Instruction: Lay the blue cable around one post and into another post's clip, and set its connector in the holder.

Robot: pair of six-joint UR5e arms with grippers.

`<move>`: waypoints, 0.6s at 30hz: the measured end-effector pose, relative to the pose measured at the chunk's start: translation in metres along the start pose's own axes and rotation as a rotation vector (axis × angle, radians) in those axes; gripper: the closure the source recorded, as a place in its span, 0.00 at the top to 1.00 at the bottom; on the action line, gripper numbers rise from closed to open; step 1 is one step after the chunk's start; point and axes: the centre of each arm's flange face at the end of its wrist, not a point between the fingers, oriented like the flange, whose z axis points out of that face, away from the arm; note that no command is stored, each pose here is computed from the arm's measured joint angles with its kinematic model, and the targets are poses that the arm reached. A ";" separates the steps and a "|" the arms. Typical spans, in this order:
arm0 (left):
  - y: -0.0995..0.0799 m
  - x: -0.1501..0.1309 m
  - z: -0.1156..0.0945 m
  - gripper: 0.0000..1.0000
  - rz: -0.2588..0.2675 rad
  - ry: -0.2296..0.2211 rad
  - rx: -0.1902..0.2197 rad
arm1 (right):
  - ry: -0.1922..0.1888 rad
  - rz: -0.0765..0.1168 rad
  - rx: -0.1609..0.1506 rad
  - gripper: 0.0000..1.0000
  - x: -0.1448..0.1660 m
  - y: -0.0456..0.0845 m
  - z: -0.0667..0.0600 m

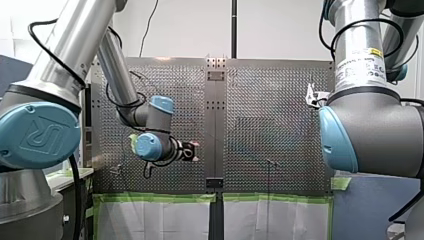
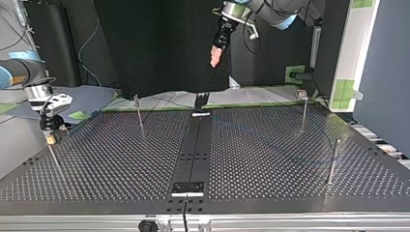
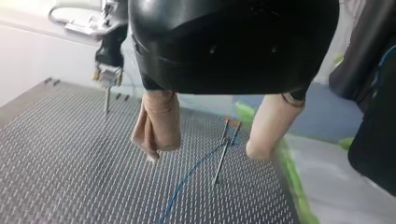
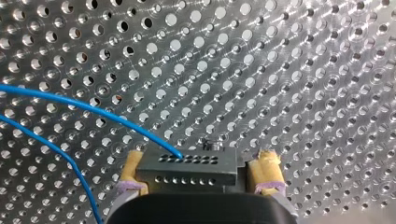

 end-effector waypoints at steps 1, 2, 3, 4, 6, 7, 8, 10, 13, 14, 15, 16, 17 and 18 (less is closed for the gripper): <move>-0.003 0.001 -0.002 1.00 0.011 0.000 0.009 | 0.000 0.000 0.000 1.00 0.000 0.000 0.000; -0.007 0.001 -0.003 1.00 0.023 0.001 0.018 | 0.000 0.000 0.000 1.00 0.000 0.000 0.000; -0.012 0.002 -0.006 1.00 0.038 0.001 0.031 | 0.000 0.000 0.000 1.00 0.000 0.000 0.000; -0.016 0.003 -0.008 1.00 0.050 0.001 0.041 | 0.000 0.000 0.000 1.00 0.000 0.000 0.000; -0.022 0.004 -0.012 1.00 0.073 0.001 0.059 | 0.000 0.000 0.000 1.00 0.000 0.000 0.000; -0.027 0.005 -0.014 1.00 0.088 0.000 0.071 | 0.000 0.000 0.000 1.00 0.000 0.000 0.000; -0.030 0.005 -0.016 1.00 0.098 0.000 0.078 | 0.000 0.000 0.000 1.00 0.000 0.000 0.000; -0.036 0.006 -0.020 1.00 0.120 -0.004 0.088 | 0.000 0.000 0.000 1.00 0.000 0.000 0.000; -0.043 0.006 -0.024 1.00 0.140 -0.017 0.094 | 0.000 0.000 0.000 1.00 0.000 0.000 0.000; -0.046 0.006 -0.025 1.00 0.140 -0.023 0.095 | 0.000 0.000 0.000 1.00 0.000 0.000 0.000; -0.047 0.006 -0.026 1.00 0.138 -0.029 0.095 | 0.000 0.000 0.000 1.00 0.000 0.000 0.000; -0.048 0.005 -0.026 1.00 0.131 -0.038 0.090 | 0.000 0.000 0.000 1.00 0.000 0.000 0.000; -0.048 0.004 -0.025 1.00 0.123 -0.045 0.083 | 0.000 0.000 0.000 1.00 0.000 0.000 0.000; -0.046 0.003 -0.023 1.00 0.110 -0.056 0.069 | 0.000 0.000 0.000 1.00 0.000 0.000 0.000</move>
